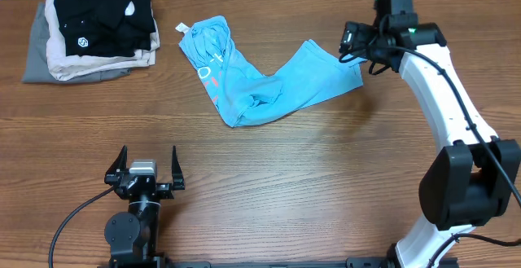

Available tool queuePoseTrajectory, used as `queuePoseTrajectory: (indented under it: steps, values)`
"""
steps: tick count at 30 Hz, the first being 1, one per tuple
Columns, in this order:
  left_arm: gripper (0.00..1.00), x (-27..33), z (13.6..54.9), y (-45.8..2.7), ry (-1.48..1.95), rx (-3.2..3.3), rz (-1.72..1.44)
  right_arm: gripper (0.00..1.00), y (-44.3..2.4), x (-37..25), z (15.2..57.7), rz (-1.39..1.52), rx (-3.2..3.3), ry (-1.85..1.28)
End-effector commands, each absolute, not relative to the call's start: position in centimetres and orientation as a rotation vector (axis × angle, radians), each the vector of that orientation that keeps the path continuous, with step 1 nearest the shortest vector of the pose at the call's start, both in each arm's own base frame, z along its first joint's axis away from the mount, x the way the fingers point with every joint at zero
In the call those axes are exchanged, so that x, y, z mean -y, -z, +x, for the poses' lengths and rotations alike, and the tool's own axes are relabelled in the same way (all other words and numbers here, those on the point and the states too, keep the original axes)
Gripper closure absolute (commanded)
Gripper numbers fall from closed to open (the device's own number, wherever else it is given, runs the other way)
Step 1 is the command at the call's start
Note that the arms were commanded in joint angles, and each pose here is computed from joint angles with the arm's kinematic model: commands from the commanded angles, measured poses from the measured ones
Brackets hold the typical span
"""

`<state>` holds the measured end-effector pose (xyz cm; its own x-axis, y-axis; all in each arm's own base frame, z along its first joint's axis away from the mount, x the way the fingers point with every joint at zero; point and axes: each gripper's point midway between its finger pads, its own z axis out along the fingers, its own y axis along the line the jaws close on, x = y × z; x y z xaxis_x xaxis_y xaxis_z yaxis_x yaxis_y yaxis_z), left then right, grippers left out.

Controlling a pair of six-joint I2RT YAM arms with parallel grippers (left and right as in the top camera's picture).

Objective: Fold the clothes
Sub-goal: 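Drag the T-shirt with the right gripper leftward to table center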

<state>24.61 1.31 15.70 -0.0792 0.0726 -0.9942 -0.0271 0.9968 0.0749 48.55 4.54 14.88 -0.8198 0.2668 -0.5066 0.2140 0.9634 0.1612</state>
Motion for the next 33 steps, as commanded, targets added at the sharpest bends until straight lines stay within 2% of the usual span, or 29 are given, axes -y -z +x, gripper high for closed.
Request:
queuePoseTrajectory:
  steps: [1,7,14,22,24,30,33]
  values:
    - [0.00,-1.6,24.6,-15.7,-0.092,-1.644,0.018,0.09,-12.1,-4.0,47.7,0.368,-2.596,-0.146]
    - [0.00,-1.6,24.6,-15.7,-0.092,-1.644,0.018,0.10,-7.1,-5.2,47.7,0.359,-2.687,-0.212]
    - [0.00,-1.6,24.6,-15.7,-0.092,-1.644,0.018,0.17,-2.1,-5.8,47.2,0.366,-2.789,-0.238]
    - [0.00,-1.6,24.6,-15.7,-0.092,-1.644,0.018,0.21,-0.2,-5.7,47.0,0.351,-2.821,-0.222]
    - [0.00,-1.6,24.6,-15.7,-0.092,-1.644,0.018,0.32,-0.1,-5.7,47.2,0.320,-2.819,-0.216]
    - [0.00,-1.6,24.6,-15.7,-0.092,-1.644,0.018,0.94,0.1,-3.7,46.9,0.403,-2.811,-0.067]
    - [0.00,-1.6,24.6,-15.7,-0.092,-1.644,0.018,0.96,-0.6,-1.8,46.2,0.551,-2.799,0.061]
